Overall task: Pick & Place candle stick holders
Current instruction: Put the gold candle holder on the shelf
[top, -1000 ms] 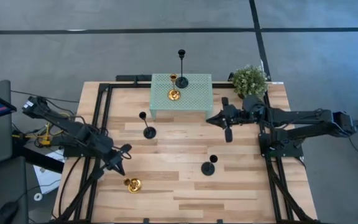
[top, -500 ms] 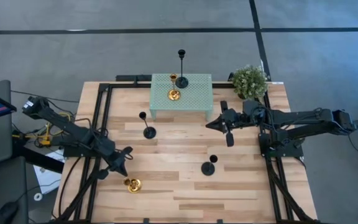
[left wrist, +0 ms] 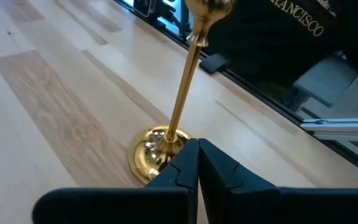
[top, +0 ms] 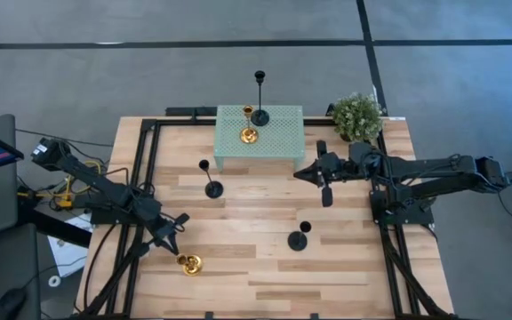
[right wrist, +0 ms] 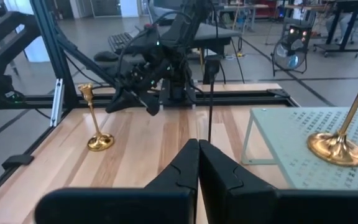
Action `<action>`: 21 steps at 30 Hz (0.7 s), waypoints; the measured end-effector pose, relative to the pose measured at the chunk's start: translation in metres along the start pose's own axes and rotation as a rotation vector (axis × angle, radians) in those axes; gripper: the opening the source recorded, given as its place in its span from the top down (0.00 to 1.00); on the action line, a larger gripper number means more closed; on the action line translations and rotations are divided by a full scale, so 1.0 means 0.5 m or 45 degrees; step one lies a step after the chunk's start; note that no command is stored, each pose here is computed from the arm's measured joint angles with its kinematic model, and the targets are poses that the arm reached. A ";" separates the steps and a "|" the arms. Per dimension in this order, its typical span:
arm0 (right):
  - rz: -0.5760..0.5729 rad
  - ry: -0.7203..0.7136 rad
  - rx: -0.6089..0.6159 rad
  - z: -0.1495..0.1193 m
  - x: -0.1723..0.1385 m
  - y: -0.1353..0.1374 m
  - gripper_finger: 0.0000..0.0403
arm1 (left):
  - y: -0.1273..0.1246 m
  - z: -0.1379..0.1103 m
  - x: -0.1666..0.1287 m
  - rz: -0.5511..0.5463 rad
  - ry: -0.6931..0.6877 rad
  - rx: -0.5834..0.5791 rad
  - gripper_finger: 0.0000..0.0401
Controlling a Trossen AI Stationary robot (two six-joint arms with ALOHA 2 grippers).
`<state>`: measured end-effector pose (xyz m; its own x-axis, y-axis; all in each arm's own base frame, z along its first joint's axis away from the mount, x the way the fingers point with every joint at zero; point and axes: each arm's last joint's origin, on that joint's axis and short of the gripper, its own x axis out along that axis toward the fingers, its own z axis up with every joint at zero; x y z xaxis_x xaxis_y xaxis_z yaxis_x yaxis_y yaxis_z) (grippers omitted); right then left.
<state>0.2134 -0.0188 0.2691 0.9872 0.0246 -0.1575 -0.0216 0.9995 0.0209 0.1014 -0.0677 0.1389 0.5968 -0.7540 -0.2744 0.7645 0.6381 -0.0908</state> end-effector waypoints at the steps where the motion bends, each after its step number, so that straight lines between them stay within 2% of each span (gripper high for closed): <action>1: 0.000 -0.003 0.000 0.000 0.000 0.000 1.00 | 0.000 0.000 0.000 0.004 0.000 0.001 0.98; 7: 0.000 0.000 0.000 0.000 0.000 0.000 1.00 | 0.008 -0.003 0.002 0.150 0.016 -0.104 0.93; 14: -0.001 0.001 0.000 0.000 0.000 0.000 1.00 | 0.012 -0.013 0.010 0.172 0.085 -0.099 0.76; 21: -0.001 0.001 0.000 0.000 0.000 -0.001 1.00 | 0.018 -0.005 0.025 0.172 0.033 -0.078 0.60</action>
<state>0.2133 -0.0191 0.2690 0.9871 0.0235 -0.1584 -0.0204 0.9996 0.0211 0.1152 -0.0710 0.1322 0.6858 -0.6570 -0.3129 0.6611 0.7423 -0.1097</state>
